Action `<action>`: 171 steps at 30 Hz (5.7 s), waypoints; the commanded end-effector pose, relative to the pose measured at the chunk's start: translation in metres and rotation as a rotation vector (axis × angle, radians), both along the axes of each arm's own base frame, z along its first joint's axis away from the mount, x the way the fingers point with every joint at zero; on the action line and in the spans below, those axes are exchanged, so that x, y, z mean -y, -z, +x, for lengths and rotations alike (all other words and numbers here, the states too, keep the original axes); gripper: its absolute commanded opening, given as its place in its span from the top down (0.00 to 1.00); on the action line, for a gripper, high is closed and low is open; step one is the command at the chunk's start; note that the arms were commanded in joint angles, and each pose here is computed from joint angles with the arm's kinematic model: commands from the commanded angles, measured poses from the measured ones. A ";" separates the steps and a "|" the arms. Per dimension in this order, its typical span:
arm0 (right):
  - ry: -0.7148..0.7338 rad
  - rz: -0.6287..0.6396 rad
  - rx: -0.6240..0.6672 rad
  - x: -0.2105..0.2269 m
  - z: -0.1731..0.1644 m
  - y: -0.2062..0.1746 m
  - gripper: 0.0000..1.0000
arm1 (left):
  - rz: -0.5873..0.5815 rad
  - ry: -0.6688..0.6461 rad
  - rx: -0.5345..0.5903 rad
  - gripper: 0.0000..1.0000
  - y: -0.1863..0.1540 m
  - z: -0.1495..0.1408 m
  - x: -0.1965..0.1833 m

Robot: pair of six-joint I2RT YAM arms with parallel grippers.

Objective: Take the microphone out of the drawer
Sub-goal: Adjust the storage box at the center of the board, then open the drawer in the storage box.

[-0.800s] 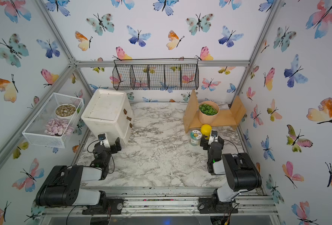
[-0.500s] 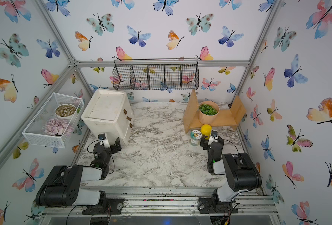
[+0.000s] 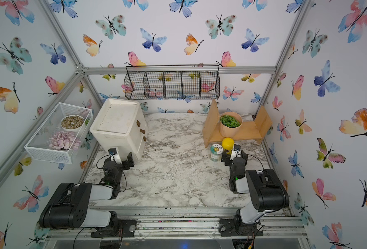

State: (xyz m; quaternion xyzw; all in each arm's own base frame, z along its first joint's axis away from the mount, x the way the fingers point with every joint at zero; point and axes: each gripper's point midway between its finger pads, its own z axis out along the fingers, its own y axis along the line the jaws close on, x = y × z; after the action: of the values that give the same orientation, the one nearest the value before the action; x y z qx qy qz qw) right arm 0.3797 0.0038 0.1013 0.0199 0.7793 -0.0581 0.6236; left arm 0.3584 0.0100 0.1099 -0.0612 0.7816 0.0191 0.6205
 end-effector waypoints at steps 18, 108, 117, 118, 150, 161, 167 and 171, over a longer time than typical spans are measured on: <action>-0.015 0.015 0.009 -0.002 0.001 -0.003 0.02 | -0.487 -0.451 -0.084 0.13 -0.105 -0.055 -0.039; -0.015 0.014 0.009 -0.002 0.001 -0.003 0.02 | -0.949 -0.359 -0.351 0.81 -0.142 0.018 0.080; -0.015 0.014 0.011 -0.002 0.001 -0.003 0.02 | -0.908 -0.259 -0.378 0.80 -0.154 0.012 0.102; -0.015 0.014 0.012 -0.002 0.000 -0.003 0.02 | -0.899 -0.248 -0.387 0.79 -0.154 0.014 0.104; -0.521 0.578 -0.118 -0.106 -0.048 -0.228 0.22 | -0.533 0.014 -0.199 0.15 -0.191 0.010 0.089; -0.873 0.655 -0.201 -0.258 -0.075 -0.235 0.26 | -0.745 0.149 -0.362 0.11 -0.147 0.015 0.081; -1.008 0.717 -0.254 -0.324 -0.078 -0.219 0.28 | -0.709 0.110 -0.366 0.13 -0.146 0.015 0.066; -1.075 0.738 -0.259 -0.355 -0.077 -0.209 0.29 | -0.684 0.084 -0.346 0.18 -0.149 0.014 0.060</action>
State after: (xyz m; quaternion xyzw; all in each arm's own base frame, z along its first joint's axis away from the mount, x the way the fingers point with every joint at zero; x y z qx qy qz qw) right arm 0.3033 0.3389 0.2801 -0.1519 0.7626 0.4860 0.3991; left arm 0.3757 -0.0483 0.2473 -0.2452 0.8385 -0.2554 0.4142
